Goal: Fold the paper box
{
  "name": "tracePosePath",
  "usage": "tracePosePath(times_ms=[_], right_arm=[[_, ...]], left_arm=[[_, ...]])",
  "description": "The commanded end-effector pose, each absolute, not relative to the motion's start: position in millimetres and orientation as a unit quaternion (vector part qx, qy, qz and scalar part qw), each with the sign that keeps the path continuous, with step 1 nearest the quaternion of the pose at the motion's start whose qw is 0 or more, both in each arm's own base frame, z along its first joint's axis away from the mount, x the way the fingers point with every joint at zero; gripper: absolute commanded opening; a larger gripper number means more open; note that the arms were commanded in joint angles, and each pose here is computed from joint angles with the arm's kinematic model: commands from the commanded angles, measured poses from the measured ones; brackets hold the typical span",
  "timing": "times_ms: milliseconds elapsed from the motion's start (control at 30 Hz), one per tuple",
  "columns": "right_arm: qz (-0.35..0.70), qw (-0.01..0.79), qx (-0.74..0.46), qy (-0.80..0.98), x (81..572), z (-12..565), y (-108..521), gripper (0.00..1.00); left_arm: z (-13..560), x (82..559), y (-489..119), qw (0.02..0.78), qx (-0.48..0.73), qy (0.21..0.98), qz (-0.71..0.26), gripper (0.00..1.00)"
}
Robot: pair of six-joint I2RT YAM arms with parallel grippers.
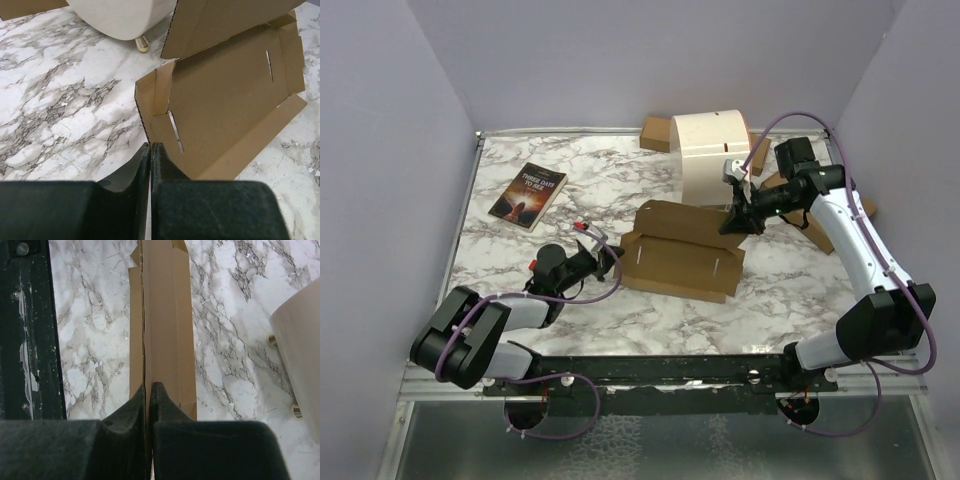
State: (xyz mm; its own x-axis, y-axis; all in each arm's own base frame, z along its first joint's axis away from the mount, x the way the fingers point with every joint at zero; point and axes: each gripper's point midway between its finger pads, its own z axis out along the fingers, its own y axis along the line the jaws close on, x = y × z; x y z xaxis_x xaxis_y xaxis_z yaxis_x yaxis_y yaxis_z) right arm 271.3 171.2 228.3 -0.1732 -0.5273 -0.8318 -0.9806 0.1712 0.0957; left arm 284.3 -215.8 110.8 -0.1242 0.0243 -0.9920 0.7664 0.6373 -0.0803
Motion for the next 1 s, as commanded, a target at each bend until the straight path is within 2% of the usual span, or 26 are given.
tracePosePath(times_ms=[0, 300, 567, 767, 967], right_arm=[[0.336, 0.337, -0.55, 0.686, 259.7, 239.1, 169.9, 0.01], [0.367, 0.362, -0.543, 0.663, 267.6, 273.3, 182.9, 0.01], [0.325, 0.364, -0.518, 0.703, 290.7, 254.5, 174.9, 0.01], [0.311, 0.38, -0.523, 0.696, 297.7, 256.5, 174.5, 0.12], [0.33, 0.369, -0.528, 0.69, 297.8, 249.2, 178.8, 0.13]], left_arm=[[115.8, 285.2, -217.1, 0.6, 0.289, 0.677, -0.313, 0.01], [125.1, 297.2, -221.7, 0.63, 0.309, 0.647, -0.299, 0.0], [125.7, 278.3, -220.2, 0.659, 0.338, 0.601, -0.301, 0.0], [121.8, 267.8, -220.3, 0.662, 0.359, 0.585, -0.301, 0.0], [124.0, 267.1, -221.1, 0.662, 0.366, 0.581, -0.3, 0.0]])
